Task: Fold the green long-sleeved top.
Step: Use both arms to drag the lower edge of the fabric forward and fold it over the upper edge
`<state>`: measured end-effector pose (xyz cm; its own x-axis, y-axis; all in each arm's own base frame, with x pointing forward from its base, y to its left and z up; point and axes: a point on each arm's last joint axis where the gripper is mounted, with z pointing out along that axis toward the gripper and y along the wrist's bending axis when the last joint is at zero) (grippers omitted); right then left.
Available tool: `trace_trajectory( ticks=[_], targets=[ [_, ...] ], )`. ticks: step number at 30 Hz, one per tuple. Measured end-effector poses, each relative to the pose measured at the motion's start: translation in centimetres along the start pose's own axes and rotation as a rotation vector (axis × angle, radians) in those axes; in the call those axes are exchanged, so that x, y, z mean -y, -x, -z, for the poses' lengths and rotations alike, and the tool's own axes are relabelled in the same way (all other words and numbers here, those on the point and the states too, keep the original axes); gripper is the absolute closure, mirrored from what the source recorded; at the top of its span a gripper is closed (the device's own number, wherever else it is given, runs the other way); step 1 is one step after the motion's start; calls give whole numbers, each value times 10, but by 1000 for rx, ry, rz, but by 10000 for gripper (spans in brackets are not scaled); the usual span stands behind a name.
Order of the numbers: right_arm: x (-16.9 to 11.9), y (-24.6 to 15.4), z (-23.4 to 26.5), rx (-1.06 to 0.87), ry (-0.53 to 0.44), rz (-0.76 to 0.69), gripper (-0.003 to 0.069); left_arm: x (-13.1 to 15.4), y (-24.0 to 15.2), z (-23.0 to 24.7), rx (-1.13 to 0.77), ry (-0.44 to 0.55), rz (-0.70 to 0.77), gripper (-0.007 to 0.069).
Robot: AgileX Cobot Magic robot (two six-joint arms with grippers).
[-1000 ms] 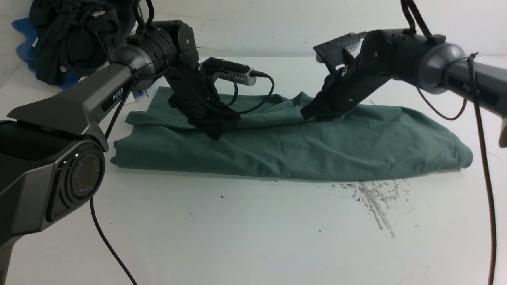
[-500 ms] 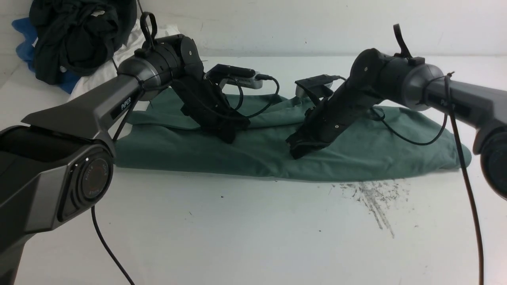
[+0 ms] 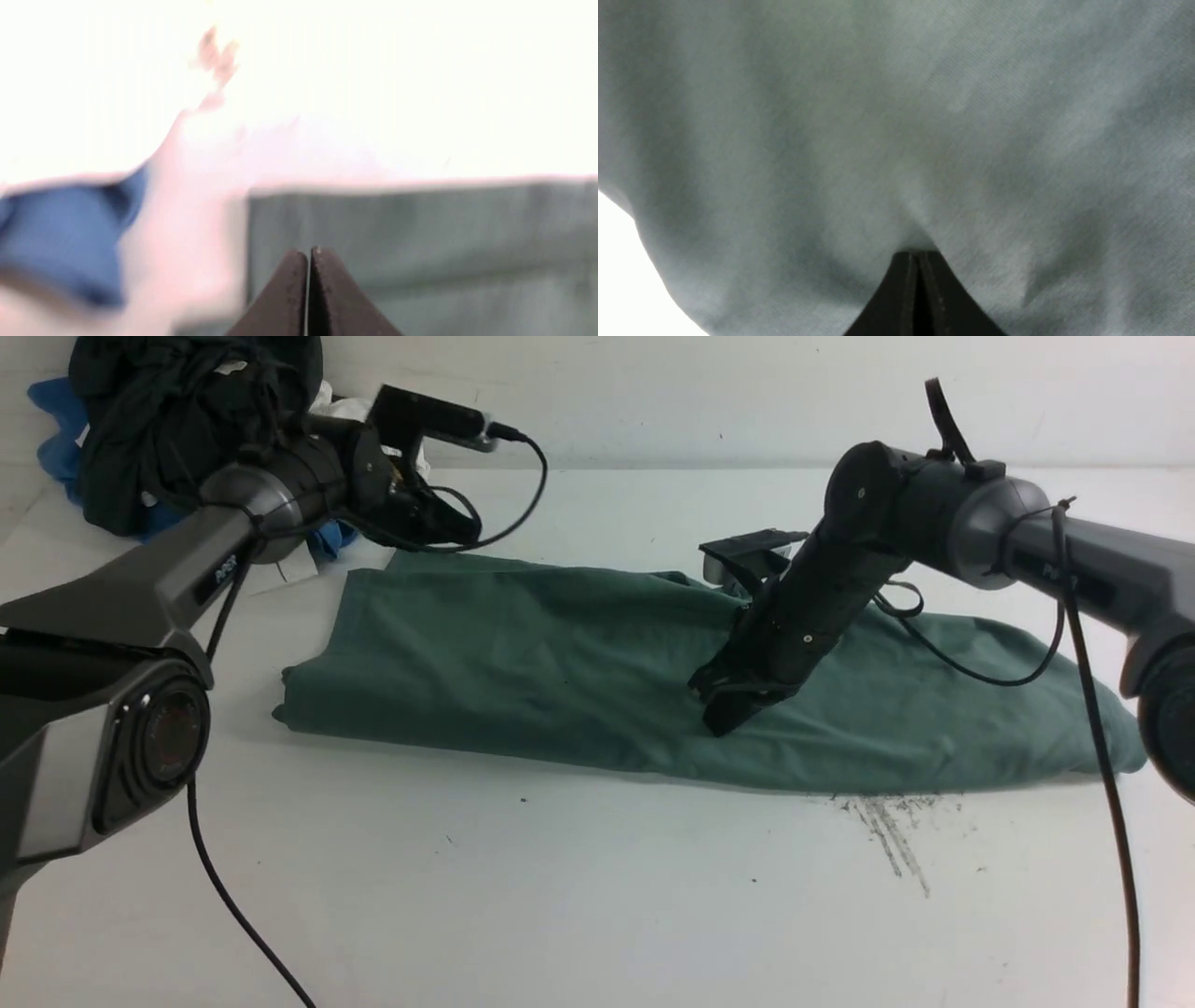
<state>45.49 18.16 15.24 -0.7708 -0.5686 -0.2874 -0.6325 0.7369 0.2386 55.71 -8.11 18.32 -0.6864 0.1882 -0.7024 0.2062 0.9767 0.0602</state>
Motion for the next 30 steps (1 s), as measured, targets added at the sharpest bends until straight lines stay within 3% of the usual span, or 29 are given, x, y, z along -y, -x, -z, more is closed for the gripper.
trace_trajectory(
  ticks=[3, 8, 11, 15, 20, 22, 30],
  targets=[
    [0, 0, 0, 3, -3, 1, 669, -2, 0, 18, -122, -13, 5, 632],
    [4, 6, 6, 29, -65, 30, 669, 10, -8, 40, -320, -115, -47, 632],
    [15, 24, 18, 152, -161, 30, 669, 23, -20, 43, -450, -231, -89, 632],
    [21, 47, 31, 380, -230, 19, 669, 31, -23, 43, -465, -297, -88, 632],
    [34, 55, 10, 492, -277, -8, 669, 33, -22, 43, -461, -314, -79, 632],
    [51, 50, -22, 505, -301, -53, 669, 33, -22, 43, -461, -315, -78, 632],
    [77, 52, 2, 603, -332, -202, 669, 29, -14, 55, -440, -281, -98, 632]
  ],
)
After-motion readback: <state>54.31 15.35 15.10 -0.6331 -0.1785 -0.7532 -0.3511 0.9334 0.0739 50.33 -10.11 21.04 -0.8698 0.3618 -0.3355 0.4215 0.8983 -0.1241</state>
